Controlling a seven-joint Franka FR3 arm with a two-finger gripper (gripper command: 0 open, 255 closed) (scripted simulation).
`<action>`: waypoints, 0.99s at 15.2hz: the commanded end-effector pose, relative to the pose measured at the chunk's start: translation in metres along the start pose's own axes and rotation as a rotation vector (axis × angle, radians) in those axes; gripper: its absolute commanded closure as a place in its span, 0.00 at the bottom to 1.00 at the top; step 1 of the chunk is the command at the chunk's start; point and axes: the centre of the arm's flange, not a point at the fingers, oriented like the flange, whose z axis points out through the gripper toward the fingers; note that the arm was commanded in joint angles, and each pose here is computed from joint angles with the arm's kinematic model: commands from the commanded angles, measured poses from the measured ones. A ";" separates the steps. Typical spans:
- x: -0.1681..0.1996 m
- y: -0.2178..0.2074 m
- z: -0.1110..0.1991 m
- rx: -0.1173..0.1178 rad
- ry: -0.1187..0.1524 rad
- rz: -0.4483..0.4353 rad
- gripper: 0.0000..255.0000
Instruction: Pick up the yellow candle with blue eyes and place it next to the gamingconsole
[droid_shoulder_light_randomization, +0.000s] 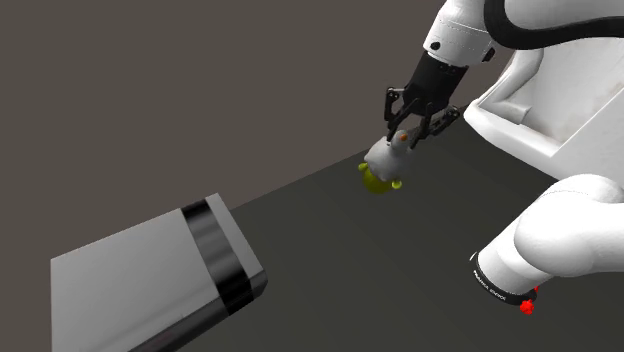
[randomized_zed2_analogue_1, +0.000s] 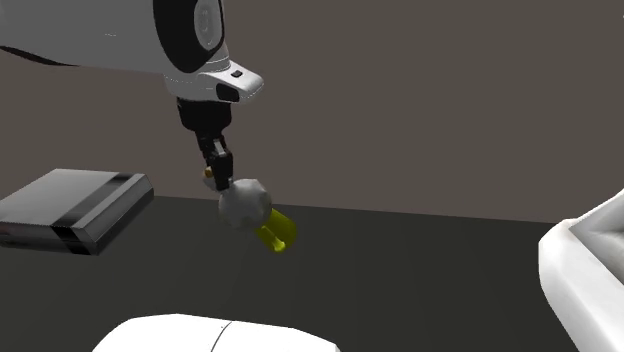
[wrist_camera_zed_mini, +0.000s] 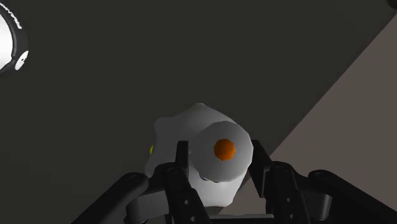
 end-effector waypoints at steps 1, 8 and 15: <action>-0.027 -0.009 0.000 0.001 0.000 0.001 1.00; -0.116 -0.034 0.006 0.001 0.000 0.001 1.00; -0.205 -0.060 0.011 0.001 0.000 0.001 1.00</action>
